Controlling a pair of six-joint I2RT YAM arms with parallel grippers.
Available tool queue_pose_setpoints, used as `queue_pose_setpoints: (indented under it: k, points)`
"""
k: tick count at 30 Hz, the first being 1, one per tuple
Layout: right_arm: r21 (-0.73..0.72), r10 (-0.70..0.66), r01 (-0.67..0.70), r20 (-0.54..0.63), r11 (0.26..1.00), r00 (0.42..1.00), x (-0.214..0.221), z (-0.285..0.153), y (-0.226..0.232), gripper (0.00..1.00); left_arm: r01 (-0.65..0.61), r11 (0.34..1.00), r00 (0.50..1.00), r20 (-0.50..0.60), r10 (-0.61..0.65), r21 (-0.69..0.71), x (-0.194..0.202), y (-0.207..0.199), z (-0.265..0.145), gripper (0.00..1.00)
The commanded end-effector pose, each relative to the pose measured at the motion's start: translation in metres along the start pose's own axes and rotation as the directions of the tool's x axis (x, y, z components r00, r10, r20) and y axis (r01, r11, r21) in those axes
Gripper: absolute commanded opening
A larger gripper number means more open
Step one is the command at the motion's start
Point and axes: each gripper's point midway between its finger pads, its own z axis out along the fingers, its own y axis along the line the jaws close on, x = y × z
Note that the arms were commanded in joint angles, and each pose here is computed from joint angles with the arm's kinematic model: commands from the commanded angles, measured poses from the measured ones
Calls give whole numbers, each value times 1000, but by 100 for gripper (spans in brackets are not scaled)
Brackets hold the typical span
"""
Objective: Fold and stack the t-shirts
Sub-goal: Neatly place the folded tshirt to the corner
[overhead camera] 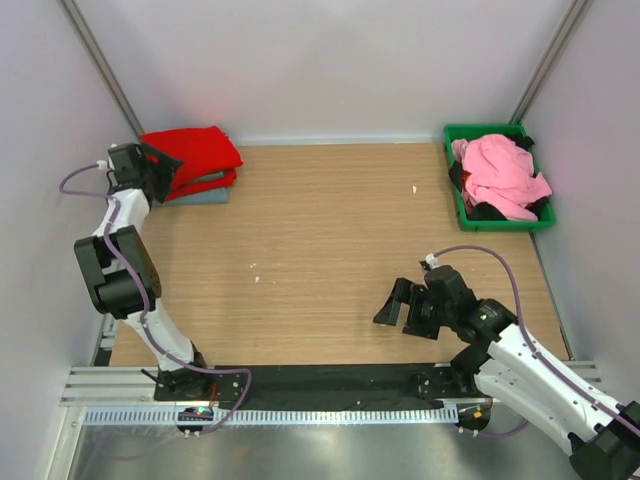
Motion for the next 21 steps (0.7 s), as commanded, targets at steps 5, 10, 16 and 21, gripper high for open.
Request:
queue_pose_setpoints:
  k: [5, 10, 16, 21]
  points:
    - [8, -9, 9, -17, 1000, 1000, 6, 9, -9, 100, 36, 998, 998, 50, -34, -46, -10, 10, 0, 78]
    - [10, -1, 1, -32, 1000, 999, 9, 16, -12, 100, 61, 995, 997, 50, -57, -82, -6, 18, 5, 77]
    - [18, -11, 12, -37, 1000, 999, 8, 18, -12, 100, 58, 991, 998, 33, -55, -118, 2, 27, 14, 75]
    - [25, -9, 10, -41, 1000, 999, 8, 21, -13, 100, 42, 993, 998, 48, -37, -113, -7, 21, 23, 58]
